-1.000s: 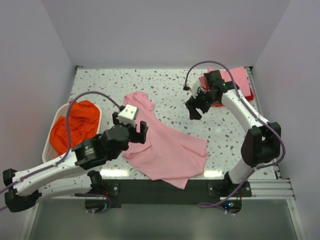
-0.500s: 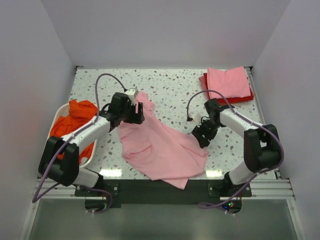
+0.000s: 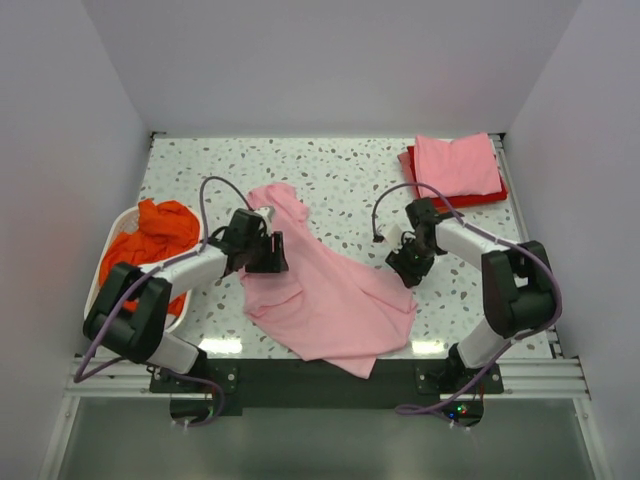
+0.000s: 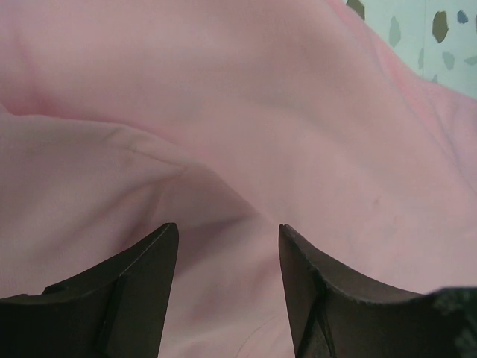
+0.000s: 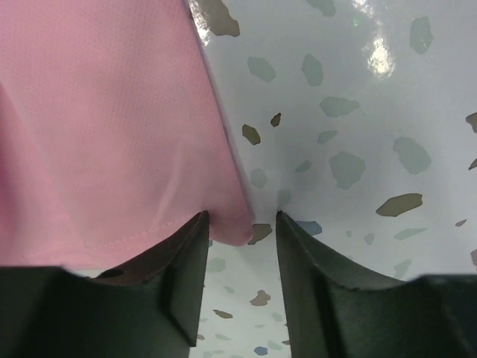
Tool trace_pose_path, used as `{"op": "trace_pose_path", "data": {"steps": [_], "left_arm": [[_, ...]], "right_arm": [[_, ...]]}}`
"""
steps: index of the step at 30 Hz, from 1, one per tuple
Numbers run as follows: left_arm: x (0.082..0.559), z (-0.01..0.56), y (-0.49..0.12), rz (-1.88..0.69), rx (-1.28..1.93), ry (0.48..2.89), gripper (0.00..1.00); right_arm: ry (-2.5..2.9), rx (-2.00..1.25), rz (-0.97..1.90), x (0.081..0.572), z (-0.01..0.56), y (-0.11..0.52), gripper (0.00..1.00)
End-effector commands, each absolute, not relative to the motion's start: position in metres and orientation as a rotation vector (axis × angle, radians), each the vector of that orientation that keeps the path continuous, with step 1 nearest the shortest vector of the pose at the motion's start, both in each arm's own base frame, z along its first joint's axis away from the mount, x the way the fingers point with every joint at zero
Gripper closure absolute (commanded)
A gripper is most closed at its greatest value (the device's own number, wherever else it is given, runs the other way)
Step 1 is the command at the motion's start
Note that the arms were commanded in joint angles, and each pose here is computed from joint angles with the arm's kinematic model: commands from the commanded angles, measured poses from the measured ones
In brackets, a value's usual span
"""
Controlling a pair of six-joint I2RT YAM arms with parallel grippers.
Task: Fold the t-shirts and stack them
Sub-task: Flatten the tshirt out
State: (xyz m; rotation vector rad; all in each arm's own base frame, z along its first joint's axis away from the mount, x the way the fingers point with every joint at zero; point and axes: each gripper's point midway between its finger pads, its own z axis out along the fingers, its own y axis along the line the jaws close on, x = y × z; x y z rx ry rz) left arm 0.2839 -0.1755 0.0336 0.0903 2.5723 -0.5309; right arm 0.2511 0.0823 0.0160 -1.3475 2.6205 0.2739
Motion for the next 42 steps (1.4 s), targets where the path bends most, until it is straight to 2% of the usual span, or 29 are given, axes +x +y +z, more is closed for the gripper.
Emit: {"op": "trace_pose_path", "data": {"steps": [1, 2, 3, 6, 7, 11, 14, 18, 22, 25, 26, 28, 29, 30, 31, 32, 33, 34, 35, 38, 40, 42], "left_arm": [[0.278, 0.035, -0.179, -0.586, -0.009, 2.556, 0.39], [0.269, 0.028, -0.175, -0.587, -0.041, 2.572, 0.40], [0.267, 0.028, -0.175, -0.597, -0.053, 2.560, 0.40], [0.255, 0.024, -0.169, -0.604, -0.116, 2.556, 0.41], [0.257, 0.027, -0.170, -0.618, -0.145, 2.546, 0.42], [0.235, 0.013, -0.165, -0.669, -0.294, 2.544, 0.43], [0.228, 0.015, -0.161, -0.697, -0.379, 2.491, 0.47], [0.216, 0.024, -0.153, -0.718, -0.454, 2.438, 0.49], [0.221, 0.069, -0.152, -0.774, -0.431, 2.307, 0.48], [0.227, 0.109, -0.157, -0.819, -0.351, 2.231, 0.45], [0.227, 0.118, -0.160, -0.825, -0.290, 2.226, 0.39], [0.241, 0.146, -0.167, -0.825, -0.209, 2.183, 0.34], [0.249, 0.154, -0.166, -0.786, -0.137, 2.162, 0.27], [0.259, 0.150, -0.165, -0.745, -0.120, 2.186, 0.24], [0.277, 0.169, -0.163, -0.711, -0.052, 2.138, 0.23], [0.292, 0.177, -0.162, -0.694, -0.026, 2.108, 0.23], [0.309, 0.161, -0.160, -0.651, -0.022, 2.165, 0.23], [0.331, 0.178, -0.158, -0.626, 0.001, 2.124, 0.23], [0.351, 0.179, -0.146, -0.579, 0.022, 2.113, 0.23], [0.407, 0.167, -0.125, -0.505, 0.025, 2.162, 0.29], [0.437, 0.153, -0.112, -0.417, 0.044, 2.201, 0.33], [0.442, 0.133, -0.115, -0.434, 0.070, 2.276, 0.38]], "right_arm": [[2.628, -1.382, 0.282, 0.250, 0.008, 0.083, 0.58], [2.637, -1.393, 0.297, 0.247, 0.009, 0.083, 0.66], [2.635, -1.392, 0.306, 0.246, 0.011, 0.084, 0.82], [2.563, -1.340, 0.214, 0.265, 0.036, 0.081, 1.00], [2.529, -1.319, 0.199, 0.272, 0.044, 0.083, 1.00], [2.361, -1.128, -0.258, 0.343, 0.093, 0.042, 1.00], [2.265, -0.985, -0.435, 0.386, 0.123, 0.017, 1.00], [2.260, -0.949, -0.411, 0.414, 0.134, 0.016, 1.00], [2.297, -0.944, -0.355, 0.421, 0.121, 0.023, 1.00], [2.312, -0.946, -0.294, 0.420, 0.116, 0.030, 1.00], [2.319, -0.955, -0.275, 0.417, 0.114, 0.032, 1.00], [2.337, -0.968, -0.221, 0.411, 0.111, 0.037, 0.96], [2.340, -0.974, -0.206, 0.410, 0.110, 0.039, 0.84], [2.345, -0.970, -0.194, 0.408, 0.109, 0.041, 0.77], [2.340, -0.964, -0.187, 0.407, 0.111, 0.041, 0.73], [2.344, -0.954, -0.185, 0.406, 0.111, 0.041, 0.69], [2.340, -0.953, -0.152, 0.404, 0.111, 0.044, 0.67], [2.337, -0.942, -0.141, 0.402, 0.114, 0.043, 0.66], [2.335, -0.937, -0.105, 0.400, 0.114, 0.046, 0.60], [2.320, -0.938, 0.011, 0.391, 0.119, 0.055, 0.53], [2.314, -1.025, 0.151, 0.371, 0.116, 0.068, 0.52], [2.197, -1.173, 0.451, 0.344, 0.118, 0.106, 0.56]]}}
